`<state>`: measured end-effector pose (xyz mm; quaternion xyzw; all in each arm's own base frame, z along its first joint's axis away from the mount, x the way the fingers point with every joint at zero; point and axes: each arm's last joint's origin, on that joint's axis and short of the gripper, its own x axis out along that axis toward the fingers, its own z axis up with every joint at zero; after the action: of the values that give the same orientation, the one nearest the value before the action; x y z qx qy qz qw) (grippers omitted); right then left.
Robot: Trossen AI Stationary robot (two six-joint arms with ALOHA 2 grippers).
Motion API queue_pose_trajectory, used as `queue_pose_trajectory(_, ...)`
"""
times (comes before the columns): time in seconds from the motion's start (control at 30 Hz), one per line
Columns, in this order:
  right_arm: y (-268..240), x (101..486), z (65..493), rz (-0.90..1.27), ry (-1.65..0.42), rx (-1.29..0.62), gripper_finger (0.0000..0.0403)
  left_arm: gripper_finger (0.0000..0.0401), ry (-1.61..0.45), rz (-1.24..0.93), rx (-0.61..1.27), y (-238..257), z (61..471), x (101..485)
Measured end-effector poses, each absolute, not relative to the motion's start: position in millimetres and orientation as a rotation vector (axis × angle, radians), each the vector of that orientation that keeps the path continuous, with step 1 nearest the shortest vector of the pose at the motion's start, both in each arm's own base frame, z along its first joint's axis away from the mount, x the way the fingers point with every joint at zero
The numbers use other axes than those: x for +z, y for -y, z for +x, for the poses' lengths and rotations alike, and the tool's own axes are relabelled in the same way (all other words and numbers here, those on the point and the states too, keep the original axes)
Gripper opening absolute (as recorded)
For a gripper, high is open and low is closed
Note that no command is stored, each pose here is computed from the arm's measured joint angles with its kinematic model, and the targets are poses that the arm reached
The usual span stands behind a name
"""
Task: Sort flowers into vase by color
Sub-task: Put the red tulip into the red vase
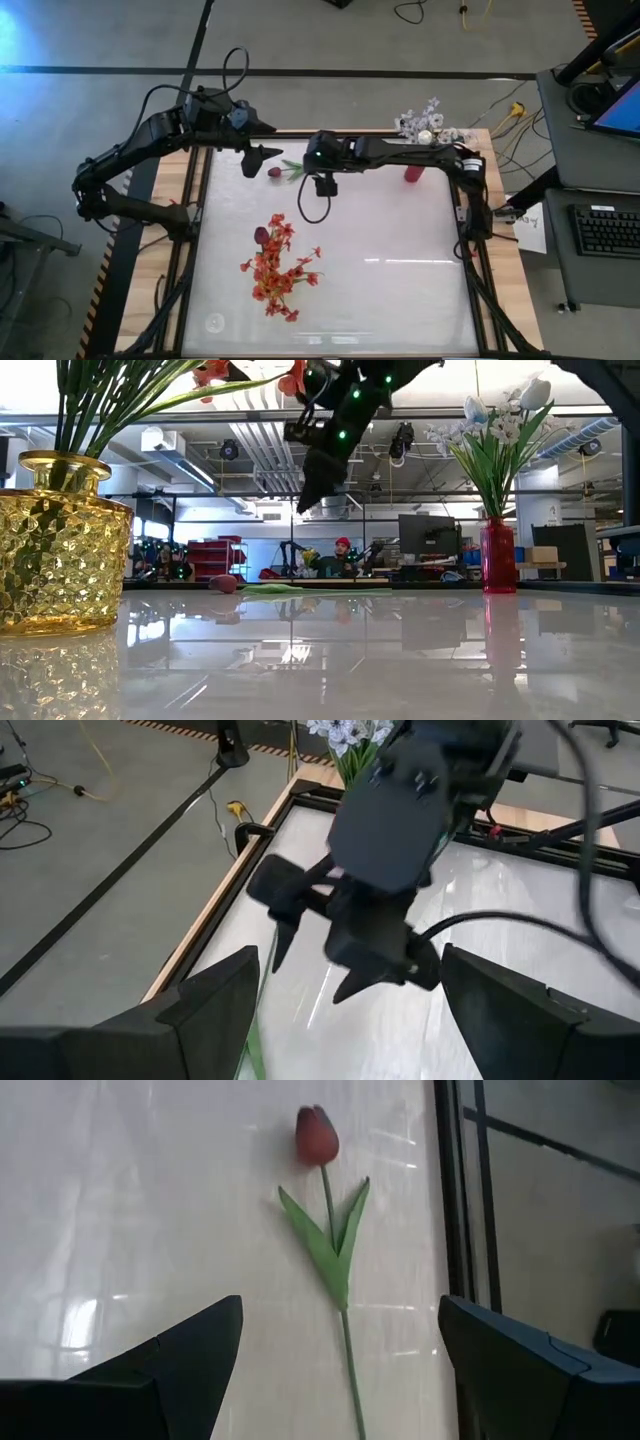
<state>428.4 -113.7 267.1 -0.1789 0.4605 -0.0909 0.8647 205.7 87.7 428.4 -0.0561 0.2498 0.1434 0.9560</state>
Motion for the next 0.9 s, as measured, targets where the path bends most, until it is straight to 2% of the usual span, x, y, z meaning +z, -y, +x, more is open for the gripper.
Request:
queue_pose_trajectory(0.37, 121, 232, 441, -0.397, -1.040, -0.250, 0.0329, 0.0295, -0.524, -0.118, 0.290, -88, 207, 422)
queue_pose_trajectory(0.6, 121, 231, 444, -0.374, -1.021, -0.306, 0.0329, 0.0295, -0.516, -0.117, 0.291, -89, 208, 422)
queue_pose_trajectory(0.9, 122, 232, 448, -0.343, -0.950, -0.244, 0.0329, 0.0295, -0.512, -0.115, 0.291, -89, 208, 422)
